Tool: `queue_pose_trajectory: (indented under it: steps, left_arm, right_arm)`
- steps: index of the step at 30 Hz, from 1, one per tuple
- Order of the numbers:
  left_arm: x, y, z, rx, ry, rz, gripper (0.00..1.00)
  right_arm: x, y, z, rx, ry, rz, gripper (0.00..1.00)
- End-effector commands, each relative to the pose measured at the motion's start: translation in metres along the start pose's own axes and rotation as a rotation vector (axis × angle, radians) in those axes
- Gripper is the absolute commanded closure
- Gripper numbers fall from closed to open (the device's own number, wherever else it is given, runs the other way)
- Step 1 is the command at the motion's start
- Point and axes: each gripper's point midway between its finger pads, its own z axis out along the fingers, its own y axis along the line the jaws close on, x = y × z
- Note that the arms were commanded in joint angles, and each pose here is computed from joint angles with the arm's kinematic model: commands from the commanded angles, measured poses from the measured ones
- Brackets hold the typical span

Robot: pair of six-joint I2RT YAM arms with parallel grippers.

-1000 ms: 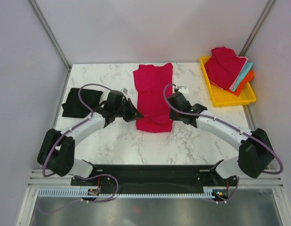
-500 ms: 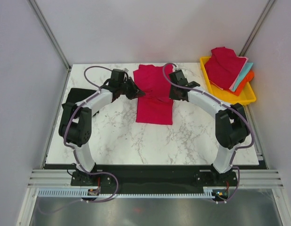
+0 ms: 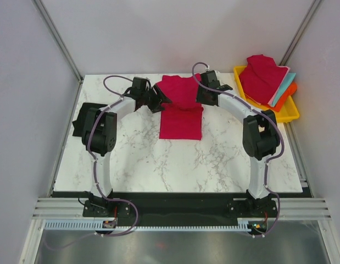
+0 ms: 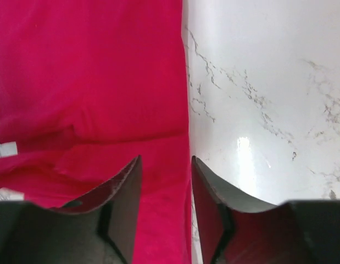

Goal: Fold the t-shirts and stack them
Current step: Fold the tshirt

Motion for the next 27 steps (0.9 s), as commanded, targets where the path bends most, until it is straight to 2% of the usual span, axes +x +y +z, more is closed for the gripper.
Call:
queue_pose_trajectory:
  steps: [1,2,5,7,9,10,11,13,14,18,21,23,27]
  left_arm:
    - [-0.014,-0.01,0.0,0.024,-0.022,-0.021,0.23]
    - [-0.016,-0.005,0.0,0.002,-0.043,-0.017,0.01]
    - [-0.017,-0.009,-0.015,-0.005,-0.079,0.013,0.0]
    - [-0.008,-0.001,-0.021,-0.019,-0.077,0.009,0.01]
    - [-0.006,-0.01,-0.037,-0.002,-0.101,0.022,0.06]
    - [-0.002,-0.008,-0.042,-0.006,-0.101,0.023,0.09]
    - [0.009,0.005,-0.044,-0.028,-0.086,0.011,0.16]
    - [0.018,0.003,-0.055,-0.021,-0.087,0.023,0.22]
    - [0.031,0.02,-0.055,-0.055,-0.071,0.015,0.25]
    - [0.055,0.038,-0.063,-0.095,-0.063,0.051,0.36]
    - [0.073,0.059,-0.062,-0.124,-0.032,0.075,0.37]
    - [0.081,0.064,-0.059,-0.117,-0.006,0.085,0.34]
    - [0.087,0.061,-0.055,-0.091,0.033,0.098,0.33]
  right_arm:
    - [-0.027,0.006,-0.003,-0.002,-0.081,0.008,0.45]
    - [-0.022,0.003,-0.002,0.002,-0.076,0.01,0.39]
    - [-0.022,0.001,-0.014,-0.015,-0.094,0.029,0.36]
    - [-0.017,0.005,-0.028,-0.065,-0.095,0.04,0.36]
    - [-0.01,0.004,-0.036,-0.083,-0.087,0.055,0.37]
    - [-0.007,0.006,-0.041,-0.114,-0.082,0.06,0.37]
    - [0.007,0.002,-0.046,-0.118,-0.059,0.059,0.38]
    - [0.02,0.004,-0.055,-0.157,-0.027,0.075,0.41]
    - [0.043,-0.005,-0.053,-0.15,0.02,0.076,0.45]
    - [0.085,-0.011,-0.054,-0.184,0.08,0.112,0.54]
    - [0.111,-0.009,-0.055,-0.205,0.111,0.112,0.55]
    - [0.119,-0.004,-0.056,-0.212,0.113,0.095,0.53]
    - [0.118,0.0,-0.058,-0.184,0.073,0.049,0.54]
